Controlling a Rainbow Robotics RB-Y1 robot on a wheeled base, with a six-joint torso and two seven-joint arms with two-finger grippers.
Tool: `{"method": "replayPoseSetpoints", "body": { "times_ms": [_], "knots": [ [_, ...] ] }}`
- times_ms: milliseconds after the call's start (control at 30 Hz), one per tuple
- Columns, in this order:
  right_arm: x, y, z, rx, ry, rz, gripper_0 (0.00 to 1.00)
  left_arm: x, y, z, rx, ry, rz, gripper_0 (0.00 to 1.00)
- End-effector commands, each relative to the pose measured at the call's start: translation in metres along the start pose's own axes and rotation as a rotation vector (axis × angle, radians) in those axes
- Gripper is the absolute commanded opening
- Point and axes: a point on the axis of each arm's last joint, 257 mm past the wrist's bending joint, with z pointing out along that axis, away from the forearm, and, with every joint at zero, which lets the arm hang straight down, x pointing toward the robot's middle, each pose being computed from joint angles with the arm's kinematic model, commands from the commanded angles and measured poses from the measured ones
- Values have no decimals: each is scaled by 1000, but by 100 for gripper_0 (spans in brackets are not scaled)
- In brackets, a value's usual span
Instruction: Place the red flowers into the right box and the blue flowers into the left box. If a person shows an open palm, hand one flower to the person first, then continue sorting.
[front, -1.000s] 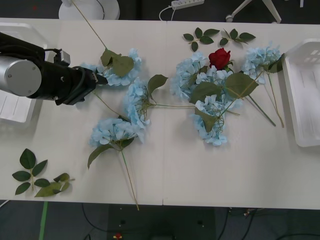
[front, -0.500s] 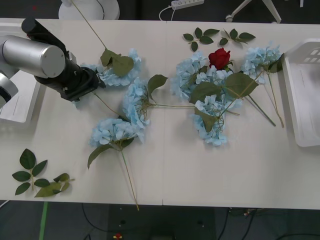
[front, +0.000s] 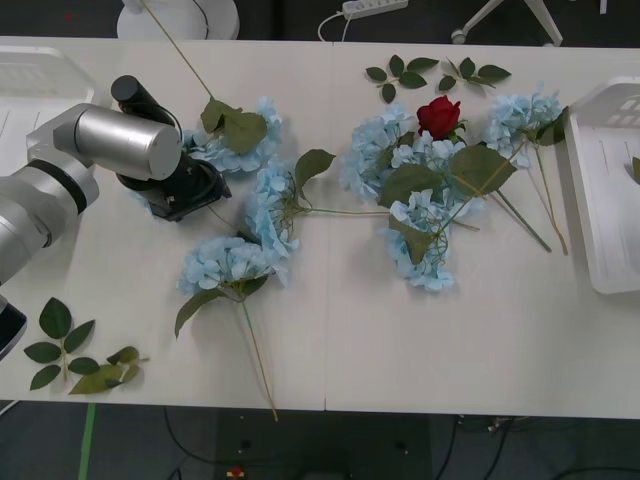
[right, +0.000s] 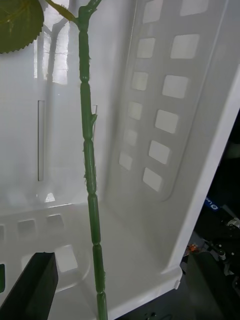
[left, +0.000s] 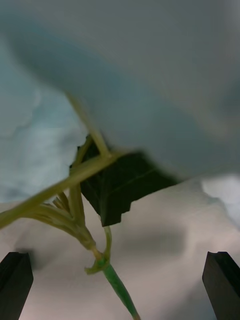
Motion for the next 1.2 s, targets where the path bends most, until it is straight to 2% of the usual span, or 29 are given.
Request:
{"method": "replayPoseSetpoints", "body": {
  "times_ms": [33, 300, 333, 367, 400, 433, 500, 667, 967, 1200],
  "knots": [
    [-30, -9, -46, -93, -46, 72, 100, -12, -22, -1, -9, -44, 65, 100],
    [-99, 28, -122, -310, -201, 82, 100, -8, -15, 5, -37, -44, 74, 100],
    [-113, 34, -131, -332, -244, 80, 100, -8, -14, 6, -39, -43, 77, 77],
    [-129, 43, -139, -350, -289, 73, 100, -8, -15, 5, -38, -44, 76, 45],
    [-134, 46, -141, -356, -306, 70, 100, -8, -14, 5, -39, -43, 76, 32],
    [-148, 53, -146, -366, -350, 64, 100, -8, -14, 6, -39, -42, 74, 9],
    [-169, 68, -152, -379, -412, 57, 100, -8, -12, 6, -44, -44, 77, 0],
    [-198, 106, -148, -386, -500, 34, 100, -12, -8, 5, -58, -56, 94, 0],
    [-221, 177, -128, -449, -558, 36, 100, -20, 0, 4, -84, -80, 116, 0],
    [-226, 233, -110, -484, -553, 35, 100, -57, 20, -29, -138, -145, 161, 0]
  ]
}}
